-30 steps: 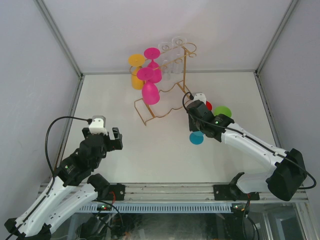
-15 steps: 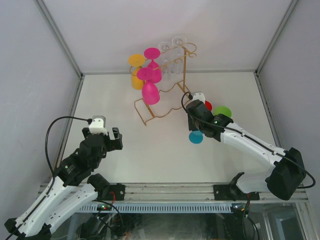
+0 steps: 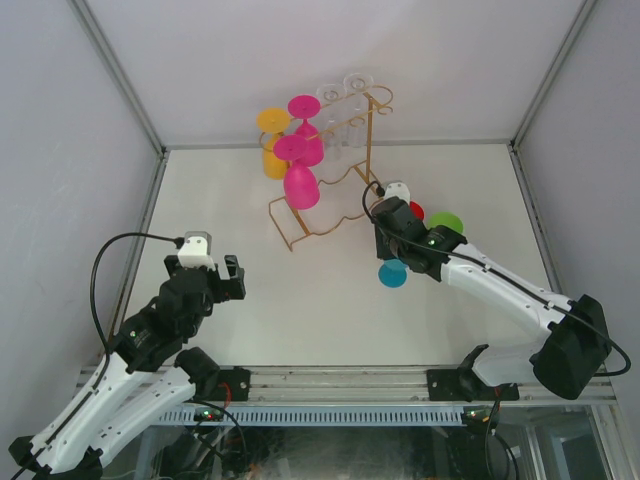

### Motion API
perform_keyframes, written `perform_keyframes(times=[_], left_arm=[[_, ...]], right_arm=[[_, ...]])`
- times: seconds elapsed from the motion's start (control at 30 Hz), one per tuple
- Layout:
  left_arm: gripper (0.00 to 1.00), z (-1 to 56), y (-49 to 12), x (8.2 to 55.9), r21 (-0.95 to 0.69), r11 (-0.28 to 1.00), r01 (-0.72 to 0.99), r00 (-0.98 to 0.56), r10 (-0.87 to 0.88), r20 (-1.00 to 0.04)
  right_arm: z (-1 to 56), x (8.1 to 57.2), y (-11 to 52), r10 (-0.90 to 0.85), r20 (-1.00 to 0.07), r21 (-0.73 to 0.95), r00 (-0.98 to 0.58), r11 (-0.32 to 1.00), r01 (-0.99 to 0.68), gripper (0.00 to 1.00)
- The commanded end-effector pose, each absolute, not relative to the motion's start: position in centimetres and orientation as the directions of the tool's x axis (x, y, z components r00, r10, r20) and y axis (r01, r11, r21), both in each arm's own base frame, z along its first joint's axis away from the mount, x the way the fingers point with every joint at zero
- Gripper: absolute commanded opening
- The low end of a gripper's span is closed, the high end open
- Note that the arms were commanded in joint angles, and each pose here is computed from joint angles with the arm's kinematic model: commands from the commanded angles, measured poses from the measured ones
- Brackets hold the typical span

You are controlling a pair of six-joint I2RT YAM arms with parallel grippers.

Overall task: Take the wine glass off the wine glass rack
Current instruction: Place the wine glass at the center of the board.

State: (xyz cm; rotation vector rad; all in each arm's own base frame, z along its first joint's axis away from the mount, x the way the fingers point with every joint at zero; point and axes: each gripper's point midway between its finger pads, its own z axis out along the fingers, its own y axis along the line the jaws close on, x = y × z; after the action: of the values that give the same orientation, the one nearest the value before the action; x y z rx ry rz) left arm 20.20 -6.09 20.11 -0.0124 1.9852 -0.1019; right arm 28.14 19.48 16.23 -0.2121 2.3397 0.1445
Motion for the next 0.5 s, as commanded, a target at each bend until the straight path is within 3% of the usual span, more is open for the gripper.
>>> perform_keyframes(times=[0.0, 0.47], left_arm=[[1.00, 21.2, -6.1, 20.7, -0.083, 0.996, 0.030, -0.372, -0.066, -0.926], [1.00, 21.3, -5.9, 20.8, -0.084, 0.996, 0.022, -0.362, -0.071, -0.930]], right_arm=[[18.5, 29.0, 20.1, -0.094, -0.752, 0.059, -0.652, 0.976, -0.209, 0.18], [20.2, 28.5, 20.2, -0.057, -0.771, 0.105, -0.635, 0.971, -0.216, 0.23]])
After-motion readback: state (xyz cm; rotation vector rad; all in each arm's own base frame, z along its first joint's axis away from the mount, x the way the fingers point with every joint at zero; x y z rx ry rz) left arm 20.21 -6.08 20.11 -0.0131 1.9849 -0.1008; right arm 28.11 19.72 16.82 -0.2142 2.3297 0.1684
